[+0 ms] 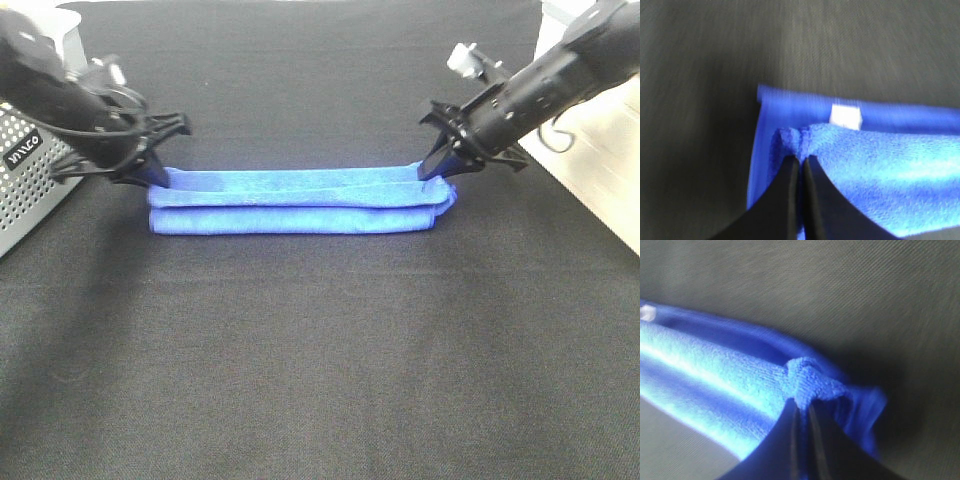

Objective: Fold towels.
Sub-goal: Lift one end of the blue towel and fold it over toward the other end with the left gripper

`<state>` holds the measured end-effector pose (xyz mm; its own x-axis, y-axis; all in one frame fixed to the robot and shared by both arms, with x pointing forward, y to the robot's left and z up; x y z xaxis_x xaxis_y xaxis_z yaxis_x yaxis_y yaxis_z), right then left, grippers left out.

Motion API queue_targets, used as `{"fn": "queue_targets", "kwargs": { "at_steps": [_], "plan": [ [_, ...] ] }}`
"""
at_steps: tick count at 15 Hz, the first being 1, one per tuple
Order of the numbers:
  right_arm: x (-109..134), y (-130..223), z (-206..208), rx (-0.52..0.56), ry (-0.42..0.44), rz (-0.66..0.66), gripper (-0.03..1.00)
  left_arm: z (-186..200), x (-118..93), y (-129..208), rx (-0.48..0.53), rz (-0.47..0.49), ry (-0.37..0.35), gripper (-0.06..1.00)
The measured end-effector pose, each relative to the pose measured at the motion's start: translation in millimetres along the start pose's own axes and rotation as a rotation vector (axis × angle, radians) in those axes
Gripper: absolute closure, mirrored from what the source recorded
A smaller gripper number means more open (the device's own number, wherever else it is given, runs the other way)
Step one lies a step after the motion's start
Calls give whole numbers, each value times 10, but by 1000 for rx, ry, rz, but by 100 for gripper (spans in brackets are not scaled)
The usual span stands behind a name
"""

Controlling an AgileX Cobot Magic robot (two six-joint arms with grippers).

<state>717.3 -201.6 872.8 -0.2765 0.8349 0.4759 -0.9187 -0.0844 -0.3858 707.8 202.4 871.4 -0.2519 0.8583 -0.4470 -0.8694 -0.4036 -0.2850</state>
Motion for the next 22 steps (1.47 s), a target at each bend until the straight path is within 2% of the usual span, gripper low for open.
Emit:
{"fn": "queue_targets", "kwargs": {
  "at_steps": [1, 2, 3, 4, 5, 6, 7, 10, 12, 13, 18, 22],
  "plan": [
    [-44, 1, -65, 3, 3, -3, 96, -77, -11, -24, 11, 13, 9, 92],
    [-77, 24, -115, 14, 5, -7, 91, -147, -7, -25, 30, 19, 10, 85],
    [-83, 29, -119, 17, 8, -4, 81, -172, -13, -28, 43, 19, 12, 70],
    [-81, 24, -116, 16, 8, -3, 66, -182, -13, -21, 52, 20, 13, 53],
    [-75, 27, -112, 20, 5, -3, 46, -177, -22, -18, 60, 22, 15, 38],
    [-55, 42, -95, 36, -7, -4, 30, -172, -26, 10, 85, 24, 16, 25],
    [-14, 48, -49, 52, -18, 3, 19, -168, -20, 46, 115, 21, 11, 22],
    [164, 49, 214, 107, -38, 25, 15, -131, 27, 122, 183, -26, -33, 21],
    [199, 59, 347, 137, -1, 24, 15, -53, 25, 84, 169, -55, -47, 21],
    [198, 61, 395, 146, 23, 27, 15, -24, 52, 51, 161, -50, -54, 21],
    [186, 74, 397, 156, 33, 18, 15, -30, 60, 23, 139, -35, -59, 21],
    [182, 75, 397, 157, 37, 19, 15, -186, 122, 70, 156, 8, -59, 14]
  ]
}}
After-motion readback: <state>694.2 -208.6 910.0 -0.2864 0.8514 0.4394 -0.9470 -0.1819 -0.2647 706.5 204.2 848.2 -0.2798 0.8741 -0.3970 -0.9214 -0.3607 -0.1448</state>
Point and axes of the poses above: a point on each arm's last joint axis where the gripper is mounted, z pointing back along that axis away from the gripper, x along the wrist's bending axis when the last joint is at zero, y = z × x, the point moved 3 cm from there along -z, pointing out along that axis toward the gripper, and after that the axes turned 8 degrees about z, right-handed, at the moved point
